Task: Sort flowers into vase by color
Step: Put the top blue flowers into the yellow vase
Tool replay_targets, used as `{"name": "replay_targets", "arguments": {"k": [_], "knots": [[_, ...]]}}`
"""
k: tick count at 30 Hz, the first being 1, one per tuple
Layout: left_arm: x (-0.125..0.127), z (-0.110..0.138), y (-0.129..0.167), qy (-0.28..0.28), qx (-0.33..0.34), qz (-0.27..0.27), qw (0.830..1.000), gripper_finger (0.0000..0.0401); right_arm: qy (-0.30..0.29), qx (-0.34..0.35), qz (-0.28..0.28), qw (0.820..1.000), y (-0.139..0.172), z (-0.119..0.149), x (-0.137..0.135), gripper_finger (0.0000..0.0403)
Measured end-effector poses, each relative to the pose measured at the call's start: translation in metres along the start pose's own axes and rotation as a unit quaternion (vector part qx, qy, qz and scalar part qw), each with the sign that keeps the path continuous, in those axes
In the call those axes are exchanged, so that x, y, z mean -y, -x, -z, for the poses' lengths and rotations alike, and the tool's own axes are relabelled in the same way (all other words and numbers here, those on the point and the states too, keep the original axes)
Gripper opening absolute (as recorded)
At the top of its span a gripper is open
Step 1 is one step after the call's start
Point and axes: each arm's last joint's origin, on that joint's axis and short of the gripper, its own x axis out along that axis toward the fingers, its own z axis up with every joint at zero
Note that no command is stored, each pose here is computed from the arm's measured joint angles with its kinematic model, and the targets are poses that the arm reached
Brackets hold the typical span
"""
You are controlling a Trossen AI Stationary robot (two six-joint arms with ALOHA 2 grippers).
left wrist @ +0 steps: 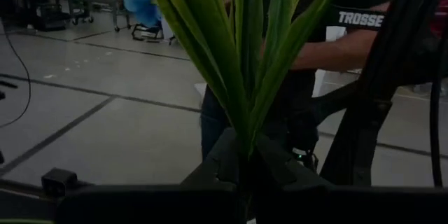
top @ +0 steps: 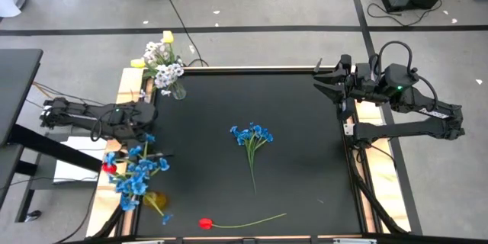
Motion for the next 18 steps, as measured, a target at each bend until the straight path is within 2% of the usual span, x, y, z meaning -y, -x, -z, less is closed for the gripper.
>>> {"name": "replay_targets", "arguments": {"k": [10,15,18], "knots": [[0.000,-0.001,-0.005,-0.020,-0.001,0.010,1.000,0.0013,0.000,0.000,0.000,1.000,0.000,0.000,0.000,0.0122],[-0.008,-0.013,0.001,-0.038,0.027,-0.005,0.999,0.0019,0.000,0.000,0.000,1.000,0.000,0.000,0.000,0.0122],[-0.012,-0.020,0.005,-0.025,0.039,0.034,0.998,0.0020,0.000,0.000,0.000,1.000,0.000,0.000,0.000,0.0122]]}}
